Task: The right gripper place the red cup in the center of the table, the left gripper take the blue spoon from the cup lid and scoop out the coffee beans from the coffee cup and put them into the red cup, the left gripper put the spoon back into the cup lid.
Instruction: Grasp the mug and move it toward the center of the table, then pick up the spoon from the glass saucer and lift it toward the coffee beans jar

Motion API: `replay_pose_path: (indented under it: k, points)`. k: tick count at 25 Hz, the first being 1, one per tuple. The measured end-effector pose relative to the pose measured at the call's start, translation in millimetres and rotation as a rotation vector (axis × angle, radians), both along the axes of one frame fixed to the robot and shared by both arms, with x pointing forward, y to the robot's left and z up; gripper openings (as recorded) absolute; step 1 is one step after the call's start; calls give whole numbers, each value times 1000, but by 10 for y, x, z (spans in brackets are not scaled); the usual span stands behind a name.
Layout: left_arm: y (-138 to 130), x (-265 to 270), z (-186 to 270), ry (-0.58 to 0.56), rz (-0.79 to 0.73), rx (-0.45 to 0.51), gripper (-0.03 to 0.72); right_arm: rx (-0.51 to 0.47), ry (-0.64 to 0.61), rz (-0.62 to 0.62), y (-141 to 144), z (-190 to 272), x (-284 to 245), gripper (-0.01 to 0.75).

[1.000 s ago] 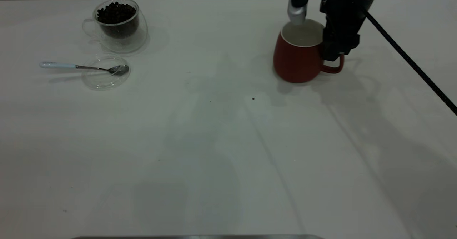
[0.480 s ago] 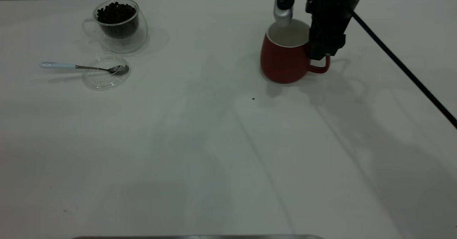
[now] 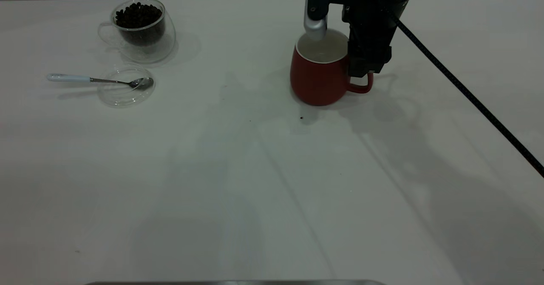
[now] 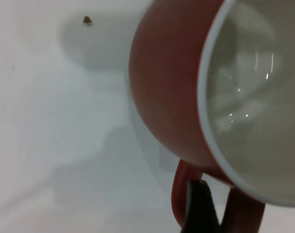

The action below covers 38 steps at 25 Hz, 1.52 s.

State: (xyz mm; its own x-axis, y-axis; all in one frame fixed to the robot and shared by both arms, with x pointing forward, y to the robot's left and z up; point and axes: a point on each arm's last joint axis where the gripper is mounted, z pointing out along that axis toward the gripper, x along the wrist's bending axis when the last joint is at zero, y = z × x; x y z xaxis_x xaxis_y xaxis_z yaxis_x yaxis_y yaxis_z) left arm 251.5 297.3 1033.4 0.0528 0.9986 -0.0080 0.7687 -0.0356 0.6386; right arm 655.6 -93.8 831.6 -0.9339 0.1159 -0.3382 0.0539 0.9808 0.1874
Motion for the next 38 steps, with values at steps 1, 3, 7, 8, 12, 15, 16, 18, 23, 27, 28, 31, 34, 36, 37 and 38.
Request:
replay_pose_path:
  k: [1, 3, 7, 8, 12, 15, 16, 18, 23, 27, 28, 31, 34, 36, 37, 38]
  points:
    - [0, 0, 0, 0, 0, 0, 586, 1, 0, 3, 14, 0, -7, 546]
    - [0, 0, 0, 0, 0, 0, 586, 2, 1, 9, 47, 0, -23, 546]
    - [0, 0, 0, 0, 0, 0, 586, 10, 7, 16, 117, -1, -62, 546]
    - [0, 0, 0, 0, 0, 0, 586, 12, 8, 16, 127, -1, -67, 546]
    - [0, 0, 0, 0, 0, 0, 586, 17, 12, 26, 194, -1, -104, 546]
    - [0, 0, 0, 0, 0, 0, 586, 19, 12, 38, 251, -1, -135, 546]
    - [0, 0, 0, 0, 0, 0, 586, 19, 13, 45, 276, -1, -151, 546]
    - [0, 0, 0, 0, 0, 0, 586, 20, 13, 53, 312, -1, -171, 546]
    - [0, 0, 0, 0, 0, 0, 586, 29, 23, 45, 377, 18, -215, 546]
    - [0, -1, 0, 1, 0, 0, 586, 20, 48, -48, 252, 270, -193, 546]
    - [0, -1, 0, 1, 0, 0, 586, 9, 56, -77, 204, 381, -195, 546]
    - [0, -1, 0, 1, 0, 0, 586, -27, 70, -172, 48, 748, -223, 546]
    - [0, -1, 0, 1, 0, 0, 586, -51, 70, -288, -91, 1260, -346, 546]
    - [0, -1, 0, 1, 0, 0, 586, -62, 78, -378, -195, 1598, -475, 546]
    - [0, -1, 0, 1, 0, 0, 586, -59, 78, -427, -245, 1754, -540, 546]
    - [0, -1, 0, 1, 0, 0, 586, -57, 82, -477, -308, 1934, -629, 546]
